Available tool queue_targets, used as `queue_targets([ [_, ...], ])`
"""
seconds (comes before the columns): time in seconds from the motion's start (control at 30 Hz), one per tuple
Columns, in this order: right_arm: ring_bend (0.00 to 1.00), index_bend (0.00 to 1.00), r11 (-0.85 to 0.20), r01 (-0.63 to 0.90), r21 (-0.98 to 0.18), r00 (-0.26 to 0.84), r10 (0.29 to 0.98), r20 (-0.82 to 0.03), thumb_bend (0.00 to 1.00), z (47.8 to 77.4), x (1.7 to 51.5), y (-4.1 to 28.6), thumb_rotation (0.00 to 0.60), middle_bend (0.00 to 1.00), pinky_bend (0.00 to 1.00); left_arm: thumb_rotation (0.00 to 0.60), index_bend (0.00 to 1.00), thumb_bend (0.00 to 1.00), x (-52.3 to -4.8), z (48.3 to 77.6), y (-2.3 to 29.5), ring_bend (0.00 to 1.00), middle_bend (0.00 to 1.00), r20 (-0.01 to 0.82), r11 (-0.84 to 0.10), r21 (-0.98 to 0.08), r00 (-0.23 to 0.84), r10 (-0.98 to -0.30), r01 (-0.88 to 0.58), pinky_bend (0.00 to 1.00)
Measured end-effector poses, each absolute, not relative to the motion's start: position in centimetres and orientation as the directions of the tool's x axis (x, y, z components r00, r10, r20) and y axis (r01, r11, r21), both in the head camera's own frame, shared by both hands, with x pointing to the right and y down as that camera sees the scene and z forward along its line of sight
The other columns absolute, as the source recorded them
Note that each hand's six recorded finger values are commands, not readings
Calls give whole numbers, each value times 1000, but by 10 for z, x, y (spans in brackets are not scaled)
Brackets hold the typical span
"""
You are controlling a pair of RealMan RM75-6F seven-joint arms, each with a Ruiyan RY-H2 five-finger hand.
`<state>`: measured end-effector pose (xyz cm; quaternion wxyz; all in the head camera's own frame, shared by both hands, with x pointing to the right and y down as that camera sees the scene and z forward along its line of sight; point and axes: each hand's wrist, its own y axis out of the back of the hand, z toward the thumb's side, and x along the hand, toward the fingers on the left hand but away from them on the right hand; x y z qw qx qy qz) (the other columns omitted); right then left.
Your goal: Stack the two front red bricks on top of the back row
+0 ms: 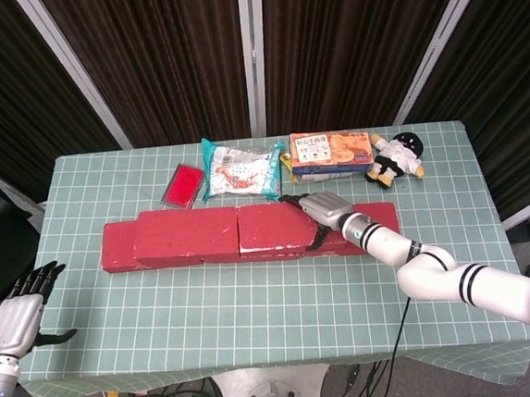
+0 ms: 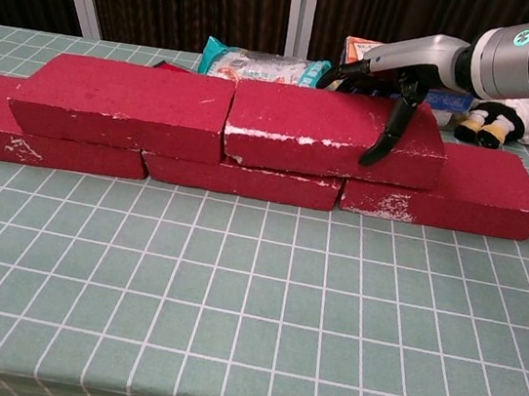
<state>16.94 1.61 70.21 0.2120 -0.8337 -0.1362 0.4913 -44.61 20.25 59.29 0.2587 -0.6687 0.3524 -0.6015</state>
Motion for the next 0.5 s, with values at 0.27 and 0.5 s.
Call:
queue_targets([
  [0.27, 118, 0, -875, 23, -483, 479, 434, -763, 112, 703, 168, 16, 600, 179, 210, 600, 0, 7, -449, 592, 204, 0, 0, 622, -616, -770, 19, -783, -165, 0],
  [0.5, 114, 0, -874, 21, -486, 485, 434, -759, 111, 703, 164, 16, 600, 173, 206, 600, 0, 7, -448, 591, 200, 0, 0, 622, -617, -770, 25, -782, -161, 0],
])
